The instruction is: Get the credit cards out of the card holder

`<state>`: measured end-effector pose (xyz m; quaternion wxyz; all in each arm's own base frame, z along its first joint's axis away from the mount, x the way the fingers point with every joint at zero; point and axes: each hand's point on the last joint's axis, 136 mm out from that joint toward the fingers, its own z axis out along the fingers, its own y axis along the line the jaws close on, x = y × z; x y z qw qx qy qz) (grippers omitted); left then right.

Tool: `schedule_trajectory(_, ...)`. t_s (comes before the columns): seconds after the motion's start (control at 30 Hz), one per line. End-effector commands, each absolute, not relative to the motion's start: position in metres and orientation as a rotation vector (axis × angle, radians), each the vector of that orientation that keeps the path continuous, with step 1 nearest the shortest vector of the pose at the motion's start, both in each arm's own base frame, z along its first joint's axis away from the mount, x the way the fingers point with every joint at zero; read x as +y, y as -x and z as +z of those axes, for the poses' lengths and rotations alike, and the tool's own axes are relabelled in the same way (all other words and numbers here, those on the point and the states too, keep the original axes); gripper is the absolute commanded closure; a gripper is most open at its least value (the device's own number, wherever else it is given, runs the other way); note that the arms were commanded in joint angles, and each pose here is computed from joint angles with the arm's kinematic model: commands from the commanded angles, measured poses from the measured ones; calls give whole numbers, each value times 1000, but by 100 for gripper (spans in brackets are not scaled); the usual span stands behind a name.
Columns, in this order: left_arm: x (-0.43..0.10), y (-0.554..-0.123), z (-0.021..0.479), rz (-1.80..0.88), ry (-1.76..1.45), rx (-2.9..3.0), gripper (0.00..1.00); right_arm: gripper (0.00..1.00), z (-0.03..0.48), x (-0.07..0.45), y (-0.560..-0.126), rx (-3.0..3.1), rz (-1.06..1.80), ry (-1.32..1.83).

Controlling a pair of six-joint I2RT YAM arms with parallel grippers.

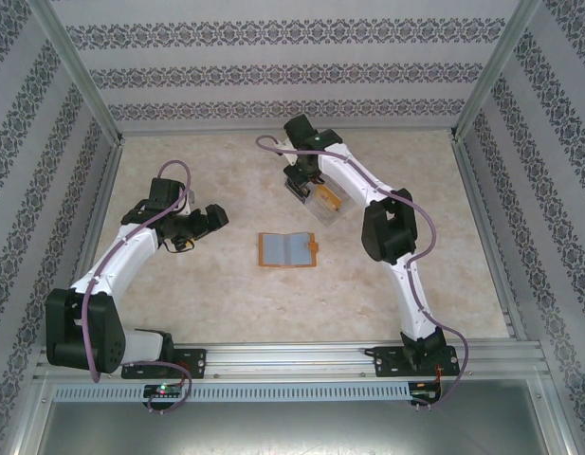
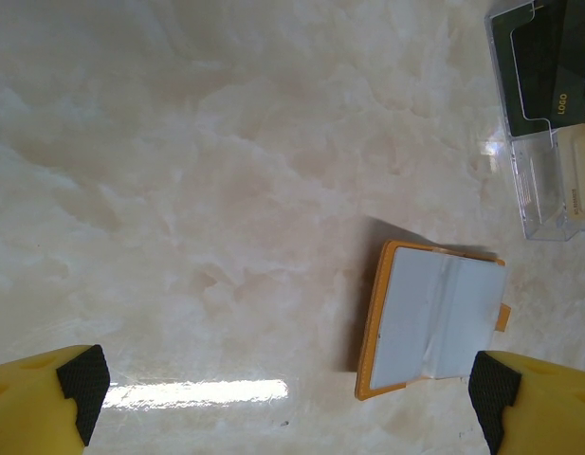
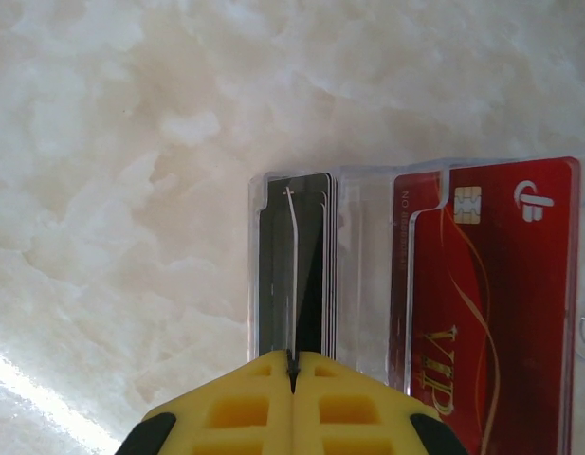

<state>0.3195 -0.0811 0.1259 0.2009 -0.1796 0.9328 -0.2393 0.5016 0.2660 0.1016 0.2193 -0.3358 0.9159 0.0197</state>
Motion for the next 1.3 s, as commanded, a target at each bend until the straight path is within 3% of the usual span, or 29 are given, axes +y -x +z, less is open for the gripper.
schedule_trajectory(0.0,-81,-314,120,-679,478,2640,0,99,95,259,-503,2567,4,929)
schedule_trajectory(0.3,-81,-314,119,-681,479,2643,1,94,90,260,-504,2580,1,934)
schedule_trajectory(0.43,-82,-314,119,-688,477,2643,0,76,101,264,-501,2574,25,932)
schedule_trajectory(0.77,-83,-314,120,-698,474,2642,1,67,151,264,-496,2532,61,796)
schedule_trajectory(1.07,-90,-312,121,-759,451,2623,0,51,172,279,-432,2600,315,563)
schedule_trajectory(1.27,-103,-310,122,-825,421,2625,5,49,154,293,-364,2658,517,391)
